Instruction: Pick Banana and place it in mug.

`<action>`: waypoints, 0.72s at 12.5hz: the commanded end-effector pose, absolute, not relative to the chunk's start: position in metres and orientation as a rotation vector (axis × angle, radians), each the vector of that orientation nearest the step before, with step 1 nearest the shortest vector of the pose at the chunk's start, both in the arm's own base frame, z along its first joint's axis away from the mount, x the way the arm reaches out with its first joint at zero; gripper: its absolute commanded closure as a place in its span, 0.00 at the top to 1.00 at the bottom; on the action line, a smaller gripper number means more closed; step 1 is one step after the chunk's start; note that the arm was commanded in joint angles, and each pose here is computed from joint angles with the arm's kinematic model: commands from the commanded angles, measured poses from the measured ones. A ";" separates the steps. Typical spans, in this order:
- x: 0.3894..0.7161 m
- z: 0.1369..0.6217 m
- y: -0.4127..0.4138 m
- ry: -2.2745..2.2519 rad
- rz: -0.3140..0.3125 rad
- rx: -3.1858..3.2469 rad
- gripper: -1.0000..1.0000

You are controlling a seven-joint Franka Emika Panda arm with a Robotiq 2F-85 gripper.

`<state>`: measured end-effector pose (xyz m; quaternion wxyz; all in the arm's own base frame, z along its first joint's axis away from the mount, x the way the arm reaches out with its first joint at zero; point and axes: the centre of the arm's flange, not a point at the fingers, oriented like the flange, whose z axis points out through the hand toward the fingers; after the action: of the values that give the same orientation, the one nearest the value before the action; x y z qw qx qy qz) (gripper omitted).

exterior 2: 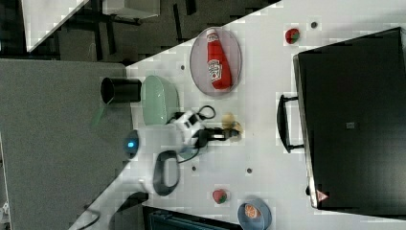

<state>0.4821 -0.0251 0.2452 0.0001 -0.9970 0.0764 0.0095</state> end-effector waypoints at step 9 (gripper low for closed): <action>0.464 0.497 0.005 0.134 -0.062 -3.151 0.25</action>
<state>0.4613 -0.0170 0.5027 0.0095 -0.9966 0.0717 -0.0382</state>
